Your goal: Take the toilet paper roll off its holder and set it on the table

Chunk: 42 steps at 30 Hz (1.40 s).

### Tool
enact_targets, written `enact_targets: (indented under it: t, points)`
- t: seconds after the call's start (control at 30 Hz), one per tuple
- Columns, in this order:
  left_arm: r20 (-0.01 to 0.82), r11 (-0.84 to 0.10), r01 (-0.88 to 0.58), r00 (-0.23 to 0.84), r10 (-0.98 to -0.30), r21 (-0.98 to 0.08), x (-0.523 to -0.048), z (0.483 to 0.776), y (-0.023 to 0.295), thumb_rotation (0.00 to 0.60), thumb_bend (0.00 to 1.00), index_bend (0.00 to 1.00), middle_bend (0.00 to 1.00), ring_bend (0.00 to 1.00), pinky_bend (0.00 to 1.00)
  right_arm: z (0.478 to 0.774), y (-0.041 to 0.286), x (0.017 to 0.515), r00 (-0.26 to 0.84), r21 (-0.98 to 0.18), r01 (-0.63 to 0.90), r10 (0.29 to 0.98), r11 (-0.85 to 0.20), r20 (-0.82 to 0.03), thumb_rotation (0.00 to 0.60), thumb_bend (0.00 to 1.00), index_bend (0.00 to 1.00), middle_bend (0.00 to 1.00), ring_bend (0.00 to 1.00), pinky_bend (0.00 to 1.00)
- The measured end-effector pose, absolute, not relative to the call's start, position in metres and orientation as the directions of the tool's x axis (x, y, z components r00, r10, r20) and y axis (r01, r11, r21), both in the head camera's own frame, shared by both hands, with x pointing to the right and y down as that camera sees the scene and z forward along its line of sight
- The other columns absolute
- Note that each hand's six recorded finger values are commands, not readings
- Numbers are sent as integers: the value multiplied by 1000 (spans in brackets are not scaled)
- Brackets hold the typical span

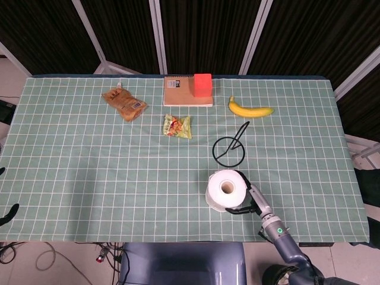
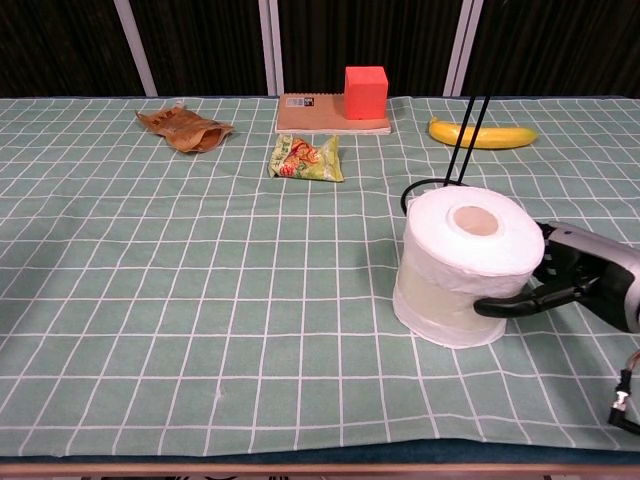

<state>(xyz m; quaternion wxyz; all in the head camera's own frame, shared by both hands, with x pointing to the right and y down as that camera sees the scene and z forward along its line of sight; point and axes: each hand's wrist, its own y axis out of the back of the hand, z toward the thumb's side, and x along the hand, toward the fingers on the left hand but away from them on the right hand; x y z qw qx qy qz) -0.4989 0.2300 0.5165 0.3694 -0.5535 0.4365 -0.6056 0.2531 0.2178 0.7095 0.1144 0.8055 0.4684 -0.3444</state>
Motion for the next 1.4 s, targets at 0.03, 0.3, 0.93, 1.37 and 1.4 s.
enact_targets:
  t: [0.03, 0.3, 0.93, 1.37, 1.4]
  points:
    - [348, -347, -35, -113, -930, -937, -499, 517, 230, 600, 223, 123, 0, 0, 34, 705, 214, 258, 322, -141, 835, 680, -532, -659, 600, 14, 0, 0, 0, 0]
    - [351, -350, -28, -112, -930, -936, -497, 518, 231, 600, 224, 122, 0, 0, 34, 646, 184, 300, 301, -218, 846, 773, -487, -559, 600, 8, 0, 0, 0, 0]
    - [358, -359, -20, -109, -927, -933, -494, 523, 231, 600, 223, 122, 0, 0, 34, 517, 218, 406, 211, -890, 221, 910, -399, -356, 600, 5, 0, 0, 0, 0]
    - [354, -353, -21, -92, -931, -935, -492, 522, 230, 600, 223, 122, 0, 0, 34, 530, 242, 420, 182, -960, -93, 943, -265, -278, 600, 5, 0, 0, 0, 0]
    - [354, -353, -21, -90, -931, -935, -492, 522, 230, 600, 223, 122, 0, 0, 34, 531, 242, 420, 181, -958, -94, 942, -271, -284, 600, 5, 0, 0, 0, 0]
